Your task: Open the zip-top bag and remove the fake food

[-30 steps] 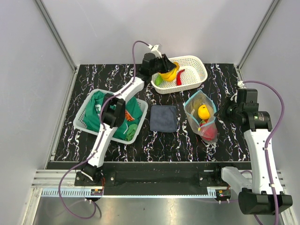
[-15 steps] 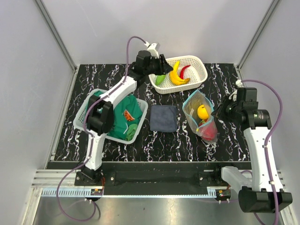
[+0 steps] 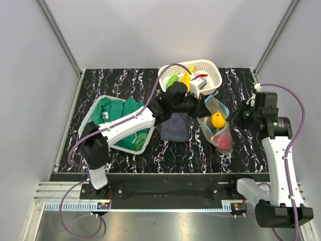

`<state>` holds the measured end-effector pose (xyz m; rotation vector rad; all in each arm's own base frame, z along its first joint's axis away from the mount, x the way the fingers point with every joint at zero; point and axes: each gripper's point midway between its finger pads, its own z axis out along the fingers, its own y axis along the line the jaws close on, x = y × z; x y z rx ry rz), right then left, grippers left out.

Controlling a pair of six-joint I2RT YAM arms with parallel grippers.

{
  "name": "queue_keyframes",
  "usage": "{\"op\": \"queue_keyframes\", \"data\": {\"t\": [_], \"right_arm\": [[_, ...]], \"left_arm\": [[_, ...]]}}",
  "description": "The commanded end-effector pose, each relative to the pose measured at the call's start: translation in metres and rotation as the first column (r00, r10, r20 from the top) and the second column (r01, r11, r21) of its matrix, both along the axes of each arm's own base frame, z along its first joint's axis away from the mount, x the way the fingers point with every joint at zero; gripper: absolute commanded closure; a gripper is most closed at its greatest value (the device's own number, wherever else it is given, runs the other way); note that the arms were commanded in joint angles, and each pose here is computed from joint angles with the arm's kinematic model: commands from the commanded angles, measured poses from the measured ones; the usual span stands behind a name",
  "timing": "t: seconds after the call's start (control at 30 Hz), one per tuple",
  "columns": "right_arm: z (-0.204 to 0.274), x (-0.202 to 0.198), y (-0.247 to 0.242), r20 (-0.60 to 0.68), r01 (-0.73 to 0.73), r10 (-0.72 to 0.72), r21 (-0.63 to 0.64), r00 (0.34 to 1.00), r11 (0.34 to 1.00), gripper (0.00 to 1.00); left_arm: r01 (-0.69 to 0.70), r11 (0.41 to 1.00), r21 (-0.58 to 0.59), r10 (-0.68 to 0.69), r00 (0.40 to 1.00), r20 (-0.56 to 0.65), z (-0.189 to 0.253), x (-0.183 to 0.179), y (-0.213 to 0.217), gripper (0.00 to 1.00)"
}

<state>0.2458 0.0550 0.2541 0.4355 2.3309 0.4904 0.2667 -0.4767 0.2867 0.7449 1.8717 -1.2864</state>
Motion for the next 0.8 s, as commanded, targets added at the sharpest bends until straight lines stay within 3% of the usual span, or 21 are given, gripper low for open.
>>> {"op": "queue_keyframes", "data": {"t": [0.0, 0.23, 0.5, 0.77], "right_arm": [[0.022, 0.001, 0.003, 0.071, 0.011, -0.013, 0.027, 0.997, 1.0, 1.0], [0.042, 0.004, 0.028, 0.148, -0.064, 0.038, 0.173, 0.988, 0.983, 1.0], [0.073, 0.011, 0.054, 0.232, -0.146, 0.068, 0.341, 0.97, 0.929, 1.0], [0.06, 0.016, 0.055, 0.211, -0.131, 0.056, 0.36, 0.976, 0.924, 1.0]], "left_arm": [[-0.033, 0.997, 0.064, 0.034, 0.999, -0.016, -0.017, -0.001, -0.007, 0.87], [-0.13, 0.976, 0.176, 0.148, 0.984, -0.095, -0.048, 0.008, -0.017, 0.89], [-0.152, 0.966, 0.211, 0.169, 0.983, -0.066, -0.041, 0.014, -0.015, 0.86], [-0.092, 0.957, 0.276, 0.117, 0.99, -0.076, -0.054, 0.006, -0.011, 0.8]]}}
